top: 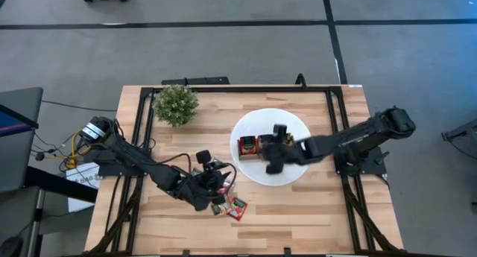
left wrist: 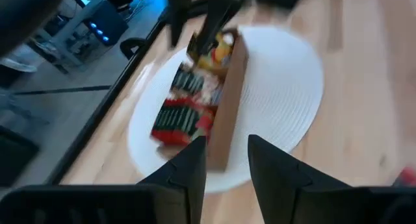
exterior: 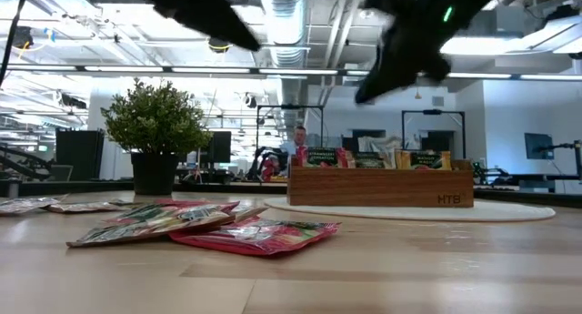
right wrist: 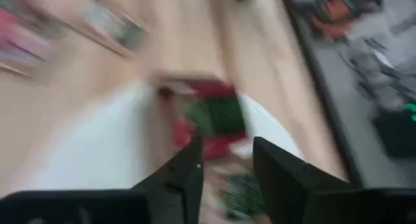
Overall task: Pick & Place Tea
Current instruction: Put the brown tea bag into the middle section of the wooden organizer
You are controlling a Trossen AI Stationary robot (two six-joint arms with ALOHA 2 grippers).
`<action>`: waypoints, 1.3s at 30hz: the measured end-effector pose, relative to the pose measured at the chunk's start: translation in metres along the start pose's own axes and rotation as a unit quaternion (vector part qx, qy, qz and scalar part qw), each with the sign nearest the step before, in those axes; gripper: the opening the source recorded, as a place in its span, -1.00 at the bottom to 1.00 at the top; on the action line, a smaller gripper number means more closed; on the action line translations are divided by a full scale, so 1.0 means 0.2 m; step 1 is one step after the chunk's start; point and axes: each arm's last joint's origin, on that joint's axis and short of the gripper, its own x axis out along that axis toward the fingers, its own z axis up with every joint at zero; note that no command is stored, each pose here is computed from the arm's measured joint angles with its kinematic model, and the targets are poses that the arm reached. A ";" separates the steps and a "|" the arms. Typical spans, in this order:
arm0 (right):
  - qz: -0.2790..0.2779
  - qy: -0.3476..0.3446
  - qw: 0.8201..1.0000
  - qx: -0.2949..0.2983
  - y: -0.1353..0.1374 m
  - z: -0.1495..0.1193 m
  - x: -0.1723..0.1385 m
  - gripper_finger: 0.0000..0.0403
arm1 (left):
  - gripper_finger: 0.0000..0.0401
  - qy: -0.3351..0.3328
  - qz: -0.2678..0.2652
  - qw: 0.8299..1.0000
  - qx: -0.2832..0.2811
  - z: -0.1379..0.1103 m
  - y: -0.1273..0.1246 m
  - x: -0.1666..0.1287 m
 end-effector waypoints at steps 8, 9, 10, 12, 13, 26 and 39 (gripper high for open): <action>0.126 -0.105 0.984 0.062 0.40 0.05 -0.33 -0.68 | -0.47 0.099 0.023 0.994 -0.032 -0.15 0.02 -0.06; 0.142 -0.112 0.981 0.073 0.45 0.04 -0.36 -0.70 | -0.47 0.121 0.024 0.992 -0.038 -0.18 0.02 -0.06; 0.156 -0.114 0.978 0.076 0.50 0.02 -0.39 -0.72 | -0.47 0.146 0.026 0.988 -0.040 -0.22 0.03 -0.07; 0.178 -0.128 0.972 0.087 0.58 -0.01 -0.47 -0.74 | -0.46 0.195 0.031 0.979 -0.049 -0.29 0.04 -0.08; 0.187 -0.139 0.967 0.099 0.62 -0.01 -0.49 -0.75 | -0.44 0.222 0.031 0.973 -0.060 -0.31 0.04 -0.09; 0.138 -0.147 0.978 0.056 0.88 -0.13 -0.43 -0.79 | 0.00 0.435 0.092 0.886 -0.134 -0.65 0.17 -0.19; 0.165 -0.141 0.973 0.083 0.84 -0.08 -0.39 -0.79 | 0.01 0.340 -0.081 0.922 -0.166 -0.68 0.28 -0.42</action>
